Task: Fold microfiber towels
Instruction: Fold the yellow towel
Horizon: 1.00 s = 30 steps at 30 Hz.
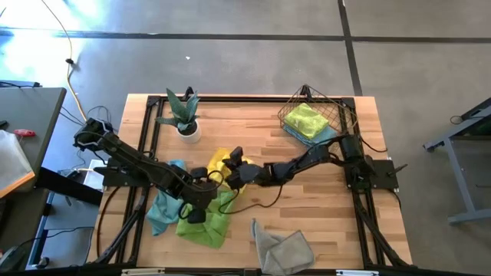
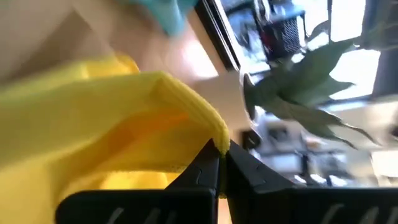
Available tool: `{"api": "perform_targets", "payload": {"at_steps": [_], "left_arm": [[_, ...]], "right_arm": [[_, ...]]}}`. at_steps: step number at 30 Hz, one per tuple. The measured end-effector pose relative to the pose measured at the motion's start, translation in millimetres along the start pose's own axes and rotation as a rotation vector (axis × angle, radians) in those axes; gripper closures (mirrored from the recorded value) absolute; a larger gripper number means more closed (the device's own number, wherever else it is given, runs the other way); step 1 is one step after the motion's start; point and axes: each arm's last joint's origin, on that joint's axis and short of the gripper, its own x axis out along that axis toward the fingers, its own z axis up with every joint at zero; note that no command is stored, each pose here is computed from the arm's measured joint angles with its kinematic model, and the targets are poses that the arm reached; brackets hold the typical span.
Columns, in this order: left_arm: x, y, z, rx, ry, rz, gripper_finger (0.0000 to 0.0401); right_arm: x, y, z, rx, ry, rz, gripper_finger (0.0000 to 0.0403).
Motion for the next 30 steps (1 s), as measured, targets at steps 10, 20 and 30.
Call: {"api": "perform_targets", "payload": {"at_steps": [10, 20, 30], "left_arm": [[0, 2, 1, 0.012, -0.025, 0.054, 0.0339], [0, 3, 1, 0.042, -0.025, 0.057, 0.0339], [0, 5, 3, 0.037, -0.039, 0.075, 0.0339]], "right_arm": [[-22, 9, 13, -0.106, 0.294, -0.193, 0.0403], [-61, 35, 25, -0.247, 0.442, -0.187, 0.0403], [-115, 19, -2, 0.377, 0.524, 0.242, 0.0403]]}}
